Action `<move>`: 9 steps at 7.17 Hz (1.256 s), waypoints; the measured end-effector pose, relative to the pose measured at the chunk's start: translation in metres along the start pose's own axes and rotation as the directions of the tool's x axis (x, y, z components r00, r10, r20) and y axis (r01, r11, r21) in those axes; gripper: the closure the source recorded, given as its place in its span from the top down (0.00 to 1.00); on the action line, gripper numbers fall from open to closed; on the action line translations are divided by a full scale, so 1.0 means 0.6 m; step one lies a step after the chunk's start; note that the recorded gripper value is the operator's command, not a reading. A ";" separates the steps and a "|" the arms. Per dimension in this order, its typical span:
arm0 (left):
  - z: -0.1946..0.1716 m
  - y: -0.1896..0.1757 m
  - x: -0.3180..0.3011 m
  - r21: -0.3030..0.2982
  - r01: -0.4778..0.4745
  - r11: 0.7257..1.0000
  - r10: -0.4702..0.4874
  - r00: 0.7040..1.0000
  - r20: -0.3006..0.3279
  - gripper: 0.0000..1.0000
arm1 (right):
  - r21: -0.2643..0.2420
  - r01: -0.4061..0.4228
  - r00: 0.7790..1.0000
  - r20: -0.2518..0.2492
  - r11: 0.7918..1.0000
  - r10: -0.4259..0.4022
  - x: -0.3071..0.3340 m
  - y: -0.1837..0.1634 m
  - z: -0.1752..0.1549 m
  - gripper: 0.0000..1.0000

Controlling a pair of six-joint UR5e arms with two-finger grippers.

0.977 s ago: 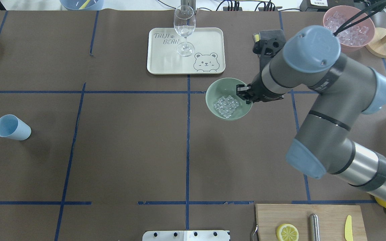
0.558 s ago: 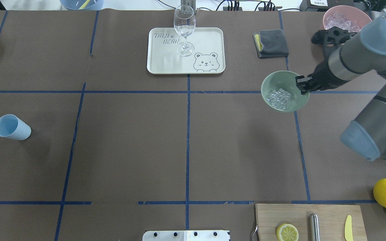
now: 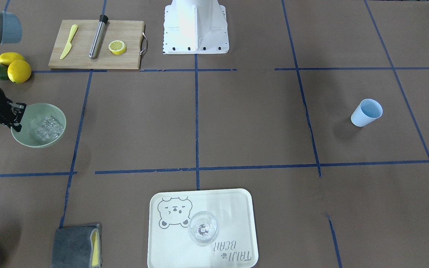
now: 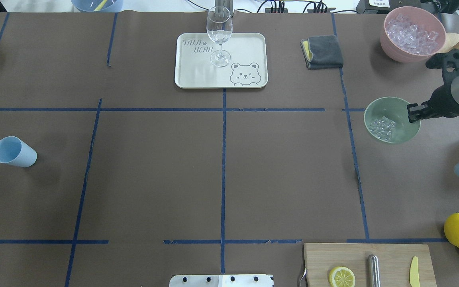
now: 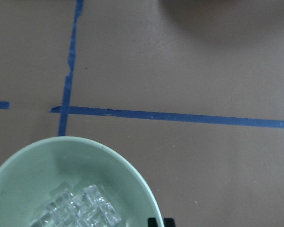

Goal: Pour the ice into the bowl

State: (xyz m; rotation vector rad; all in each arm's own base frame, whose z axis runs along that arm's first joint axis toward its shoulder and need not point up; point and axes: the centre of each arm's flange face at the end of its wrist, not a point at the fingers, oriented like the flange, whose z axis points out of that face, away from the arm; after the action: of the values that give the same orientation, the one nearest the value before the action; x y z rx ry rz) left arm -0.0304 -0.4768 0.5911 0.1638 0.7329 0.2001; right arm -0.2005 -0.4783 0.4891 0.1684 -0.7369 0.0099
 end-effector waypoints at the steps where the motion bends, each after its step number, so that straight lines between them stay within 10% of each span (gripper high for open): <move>1: 0.000 0.000 0.000 0.001 -0.002 1.000 0.002 1.000 0.000 1.00 | -0.001 -0.007 1.000 -0.003 1.000 0.007 0.036 0.008 0.030 0.00; 2: -0.001 0.000 0.000 0.002 -0.003 1.000 0.003 1.000 0.000 1.00 | -0.008 -0.015 1.000 -0.009 1.000 0.015 0.061 0.017 0.051 0.00; 3: -0.001 0.000 0.000 0.003 -0.002 1.000 0.002 1.000 0.000 1.00 | -0.022 -0.022 1.000 -0.014 1.000 0.022 0.081 0.029 0.064 0.63; 4: -0.002 0.000 0.000 0.004 -0.002 1.000 0.002 1.000 0.000 1.00 | -0.036 -0.028 1.000 -0.014 0.999 0.028 0.092 0.038 0.071 1.00; 9: -0.005 -0.004 0.002 0.008 -0.004 1.000 0.004 1.000 0.001 1.00 | -0.037 -0.021 0.999 -0.045 0.999 0.019 0.158 0.056 0.048 1.00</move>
State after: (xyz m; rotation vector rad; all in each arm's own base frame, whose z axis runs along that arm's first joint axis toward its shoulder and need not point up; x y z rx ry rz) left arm -0.0311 -0.4784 0.5877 0.1728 0.7327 0.2008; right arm -0.1519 -0.4545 0.5784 0.1244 -0.6941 0.0185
